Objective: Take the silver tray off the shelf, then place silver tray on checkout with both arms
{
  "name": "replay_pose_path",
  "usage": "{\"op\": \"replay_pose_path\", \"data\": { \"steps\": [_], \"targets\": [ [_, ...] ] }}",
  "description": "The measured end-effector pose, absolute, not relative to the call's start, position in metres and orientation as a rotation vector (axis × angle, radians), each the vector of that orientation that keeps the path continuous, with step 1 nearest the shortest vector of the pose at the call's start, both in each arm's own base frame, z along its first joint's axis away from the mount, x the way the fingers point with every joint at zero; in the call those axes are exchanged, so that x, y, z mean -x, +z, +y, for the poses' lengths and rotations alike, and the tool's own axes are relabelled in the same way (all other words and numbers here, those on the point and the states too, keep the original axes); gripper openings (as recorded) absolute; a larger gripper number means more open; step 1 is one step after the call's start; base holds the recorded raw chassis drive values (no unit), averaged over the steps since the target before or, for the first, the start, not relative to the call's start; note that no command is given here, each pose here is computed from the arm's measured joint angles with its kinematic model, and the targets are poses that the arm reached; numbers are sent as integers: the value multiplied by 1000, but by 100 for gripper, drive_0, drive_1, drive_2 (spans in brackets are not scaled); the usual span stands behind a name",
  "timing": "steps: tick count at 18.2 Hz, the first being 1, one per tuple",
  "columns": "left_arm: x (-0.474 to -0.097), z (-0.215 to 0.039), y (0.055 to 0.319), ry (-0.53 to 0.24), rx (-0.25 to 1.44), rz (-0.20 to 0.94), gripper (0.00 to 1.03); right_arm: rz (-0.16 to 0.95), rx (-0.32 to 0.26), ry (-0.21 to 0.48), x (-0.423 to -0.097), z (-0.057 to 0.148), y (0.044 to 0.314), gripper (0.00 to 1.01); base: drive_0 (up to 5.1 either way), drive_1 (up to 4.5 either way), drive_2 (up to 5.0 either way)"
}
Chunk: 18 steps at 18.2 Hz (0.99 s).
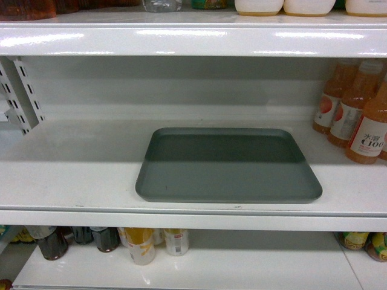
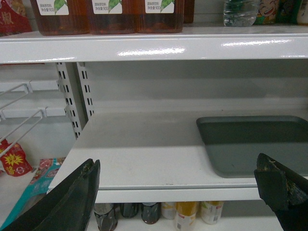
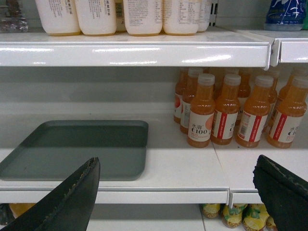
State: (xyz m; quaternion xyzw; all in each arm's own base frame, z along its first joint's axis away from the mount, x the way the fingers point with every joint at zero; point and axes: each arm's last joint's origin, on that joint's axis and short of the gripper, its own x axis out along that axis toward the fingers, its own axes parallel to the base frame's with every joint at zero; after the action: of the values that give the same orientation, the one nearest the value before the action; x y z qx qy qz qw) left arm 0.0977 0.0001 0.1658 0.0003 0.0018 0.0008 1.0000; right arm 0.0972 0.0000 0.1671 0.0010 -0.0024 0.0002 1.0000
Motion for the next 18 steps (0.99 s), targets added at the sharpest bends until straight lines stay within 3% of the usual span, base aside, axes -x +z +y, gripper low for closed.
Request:
{"op": "replay_pose_path", "data": {
  "steps": [18],
  "targets": [
    [-98, 0, 166, 2, -1, 4, 98, -5, -2, 0, -97, 0, 167, 98, 0, 0, 0]
  ]
}}
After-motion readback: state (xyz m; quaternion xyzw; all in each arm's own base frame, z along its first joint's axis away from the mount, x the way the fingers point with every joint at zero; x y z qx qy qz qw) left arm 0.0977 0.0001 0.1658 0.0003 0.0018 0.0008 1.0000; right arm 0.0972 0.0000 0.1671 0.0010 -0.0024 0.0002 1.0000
